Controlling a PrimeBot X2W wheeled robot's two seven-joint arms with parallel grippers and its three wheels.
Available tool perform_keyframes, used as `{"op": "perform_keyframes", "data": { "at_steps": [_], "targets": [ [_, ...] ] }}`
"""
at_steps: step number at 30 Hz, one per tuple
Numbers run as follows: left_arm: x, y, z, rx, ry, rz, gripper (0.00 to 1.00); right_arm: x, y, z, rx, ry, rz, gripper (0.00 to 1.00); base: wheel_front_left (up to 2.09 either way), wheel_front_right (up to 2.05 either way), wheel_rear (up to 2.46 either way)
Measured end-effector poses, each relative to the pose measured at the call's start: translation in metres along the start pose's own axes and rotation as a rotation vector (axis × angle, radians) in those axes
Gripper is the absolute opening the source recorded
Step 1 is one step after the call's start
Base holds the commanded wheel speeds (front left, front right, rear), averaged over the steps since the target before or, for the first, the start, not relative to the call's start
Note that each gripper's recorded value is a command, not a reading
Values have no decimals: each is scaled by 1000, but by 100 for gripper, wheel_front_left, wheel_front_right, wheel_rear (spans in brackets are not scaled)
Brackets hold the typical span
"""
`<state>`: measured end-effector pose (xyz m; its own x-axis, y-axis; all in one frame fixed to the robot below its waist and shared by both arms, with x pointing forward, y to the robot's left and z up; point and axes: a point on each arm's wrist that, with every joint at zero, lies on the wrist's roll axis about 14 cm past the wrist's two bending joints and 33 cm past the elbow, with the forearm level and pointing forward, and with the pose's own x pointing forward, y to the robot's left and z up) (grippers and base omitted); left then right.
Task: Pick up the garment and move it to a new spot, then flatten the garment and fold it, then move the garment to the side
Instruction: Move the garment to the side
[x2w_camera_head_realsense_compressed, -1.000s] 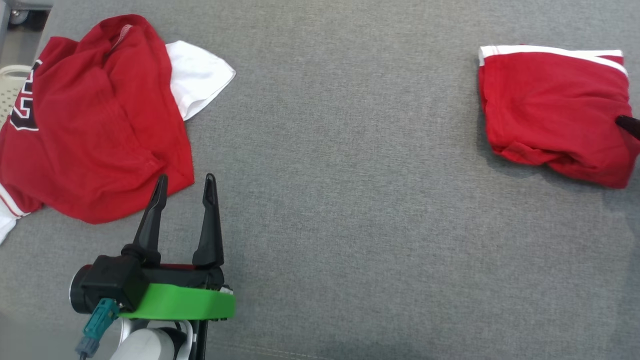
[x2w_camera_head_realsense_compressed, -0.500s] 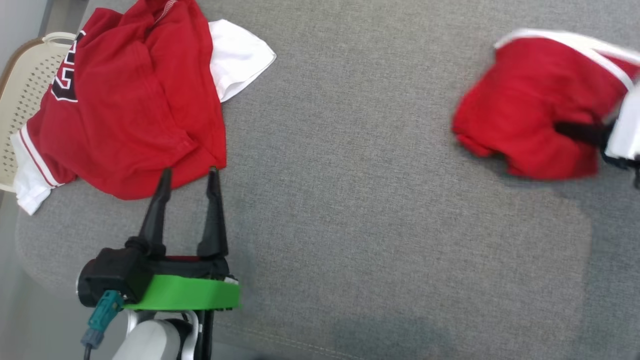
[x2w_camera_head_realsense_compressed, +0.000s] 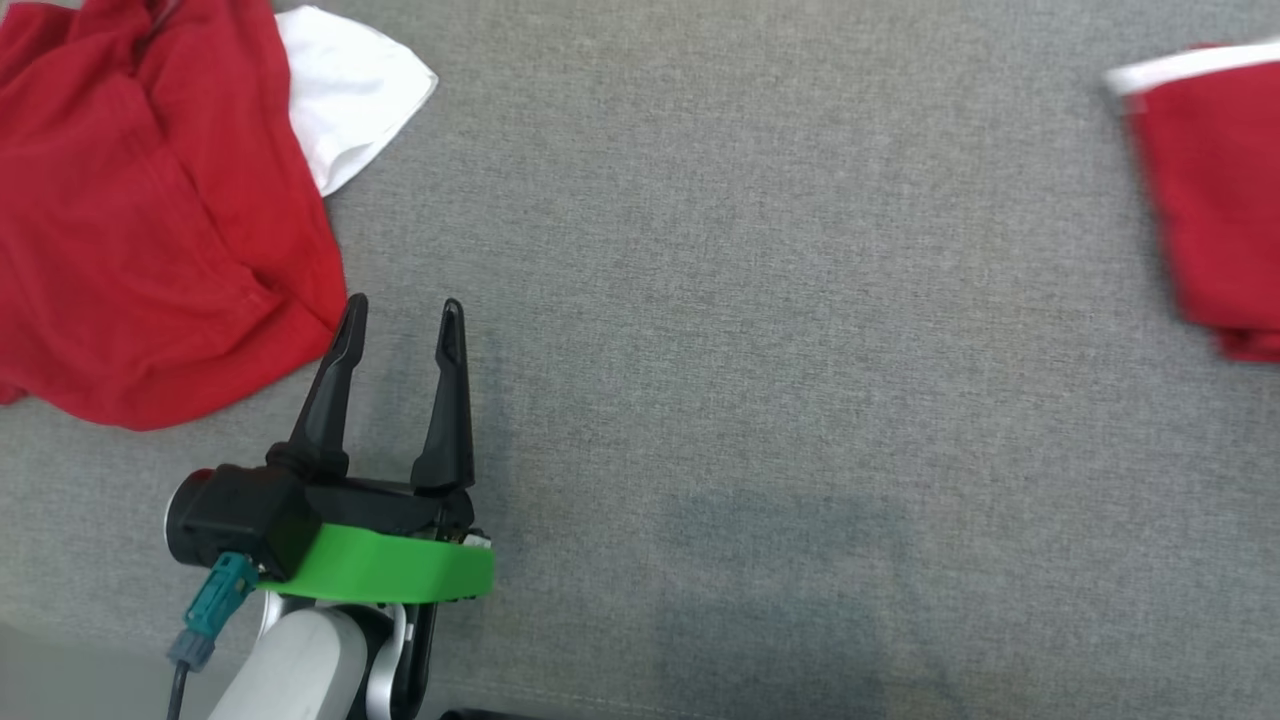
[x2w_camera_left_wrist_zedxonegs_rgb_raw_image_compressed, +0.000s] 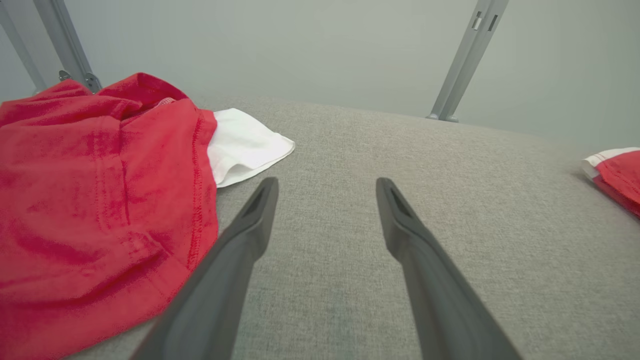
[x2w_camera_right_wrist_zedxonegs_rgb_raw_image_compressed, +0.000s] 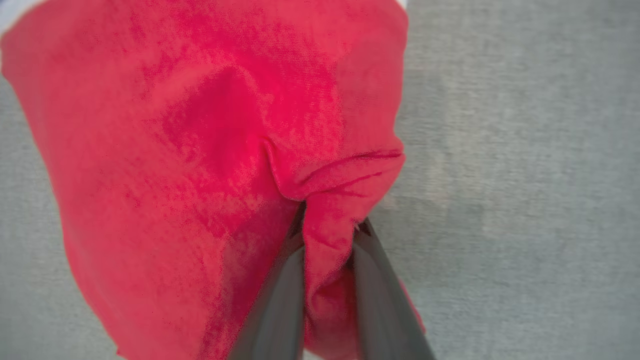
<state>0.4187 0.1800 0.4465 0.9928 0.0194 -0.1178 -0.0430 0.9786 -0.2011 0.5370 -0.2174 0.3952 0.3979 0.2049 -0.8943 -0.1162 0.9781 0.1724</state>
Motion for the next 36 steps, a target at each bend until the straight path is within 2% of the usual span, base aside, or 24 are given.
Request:
{"op": "perform_keyframes", "data": {
  "at_steps": [4, 8, 12, 19, 21, 22, 28, 30, 31, 32, 36],
  "targets": [
    [7, -3, -8, -1, 18, -19, 100, -20, -95, -14, 54, 4, -283, 0, 0, 0, 0],
    [12, 0, -12, 7, 23, -16, 100, -46, -162, -19, 77, -41, -496, 0, 0, 0, 0],
    [16, 1, -12, 10, 21, -15, 100, -53, -192, -28, 51, -50, -602, 0, 0, 0, 0],
    [21, 0, -20, 22, 47, -23, 100, -44, -202, -28, 3, -108, -630, 0, 0, 0, 0],
    [23, 0, -22, 21, 50, -22, 100, -45, -206, -25, -21, -128, -662, 47, 0, 0, 0],
    [23, 0, -22, 20, 50, -21, 100, -46, -209, -23, -29, -139, -675, 100, 0, 0, 0],
    [27, 2, -15, 29, 27, -14, 100, -59, -213, -4, -90, -230, -712, 100, 0, 0, 0],
    [26, -1, -14, 27, 25, -22, 100, -65, -204, 10, -165, -292, -703, 100, 0, 0, 0],
    [25, -3, -13, 23, 27, -25, 100, -68, -196, 18, -174, -351, -676, 100, 0, 0, 0],
    [20, -3, -14, 23, 37, -22, 100, -76, -173, 39, -221, -478, -623, 100, 0, 0, 0],
    [10, -5, -9, 15, 35, -25, 100, -106, -111, 78, -339, -761, -503, 100, 0, 0, 0]
  ]
}}
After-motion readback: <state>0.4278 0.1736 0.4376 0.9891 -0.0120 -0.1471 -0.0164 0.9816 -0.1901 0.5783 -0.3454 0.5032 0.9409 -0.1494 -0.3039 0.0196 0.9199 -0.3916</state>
